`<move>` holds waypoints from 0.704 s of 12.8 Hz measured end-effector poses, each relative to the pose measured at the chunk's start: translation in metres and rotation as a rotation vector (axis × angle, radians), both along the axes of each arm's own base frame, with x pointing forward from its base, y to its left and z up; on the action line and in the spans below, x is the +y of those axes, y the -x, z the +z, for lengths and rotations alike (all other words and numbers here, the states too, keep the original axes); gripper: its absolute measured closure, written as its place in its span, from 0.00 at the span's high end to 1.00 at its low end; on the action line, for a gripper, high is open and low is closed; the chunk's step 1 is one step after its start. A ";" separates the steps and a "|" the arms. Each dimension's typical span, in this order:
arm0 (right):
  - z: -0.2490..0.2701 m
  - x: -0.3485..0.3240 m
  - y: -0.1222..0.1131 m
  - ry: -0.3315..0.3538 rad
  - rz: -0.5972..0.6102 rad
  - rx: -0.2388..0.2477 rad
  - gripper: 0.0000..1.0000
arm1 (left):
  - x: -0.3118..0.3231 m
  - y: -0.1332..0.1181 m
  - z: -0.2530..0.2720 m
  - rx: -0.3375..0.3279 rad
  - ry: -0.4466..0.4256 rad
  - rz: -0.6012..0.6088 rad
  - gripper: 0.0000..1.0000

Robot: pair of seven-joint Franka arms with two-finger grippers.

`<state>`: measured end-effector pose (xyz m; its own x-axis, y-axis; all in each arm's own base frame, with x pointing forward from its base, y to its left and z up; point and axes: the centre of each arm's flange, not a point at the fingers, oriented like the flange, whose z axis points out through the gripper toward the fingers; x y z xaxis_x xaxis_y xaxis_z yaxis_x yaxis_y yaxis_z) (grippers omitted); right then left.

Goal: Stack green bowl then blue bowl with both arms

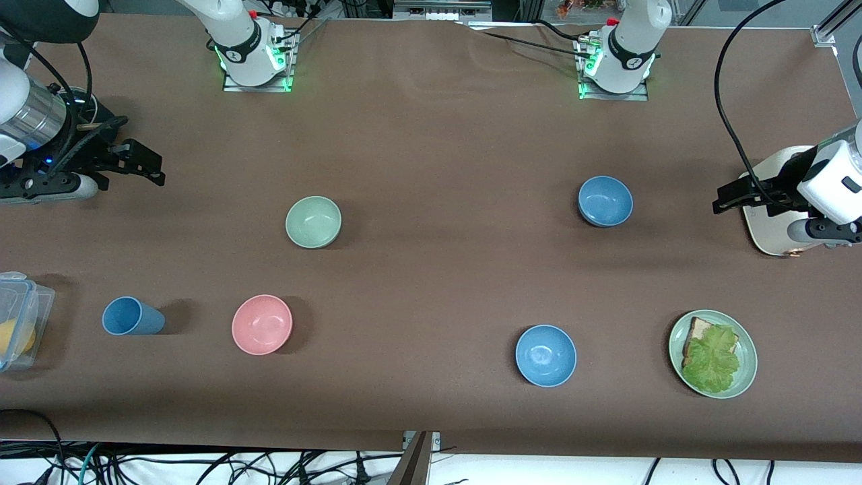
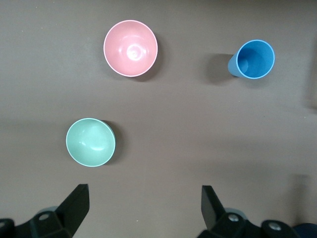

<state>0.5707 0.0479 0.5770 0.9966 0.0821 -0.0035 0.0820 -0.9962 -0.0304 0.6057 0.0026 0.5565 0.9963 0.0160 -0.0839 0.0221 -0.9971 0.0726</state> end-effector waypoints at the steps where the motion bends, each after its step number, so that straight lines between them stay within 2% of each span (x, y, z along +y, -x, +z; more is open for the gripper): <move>1: 0.000 0.000 0.001 0.000 0.001 0.007 1.00 | 0.000 0.000 0.000 0.001 0.000 0.000 1.00; 3: -0.002 0.001 0.004 0.002 0.003 0.032 1.00 | 0.002 0.000 -0.001 0.002 0.000 0.003 1.00; 9: -0.001 0.003 0.005 0.003 0.006 0.037 1.00 | 0.000 -0.002 0.006 -0.014 0.000 -0.002 1.00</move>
<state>0.5662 0.0504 0.5763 0.9953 0.0882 -0.0404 0.0870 -0.9957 -0.0310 0.6079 0.0022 0.5624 0.9975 0.0135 -0.0697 0.0186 -0.9972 0.0726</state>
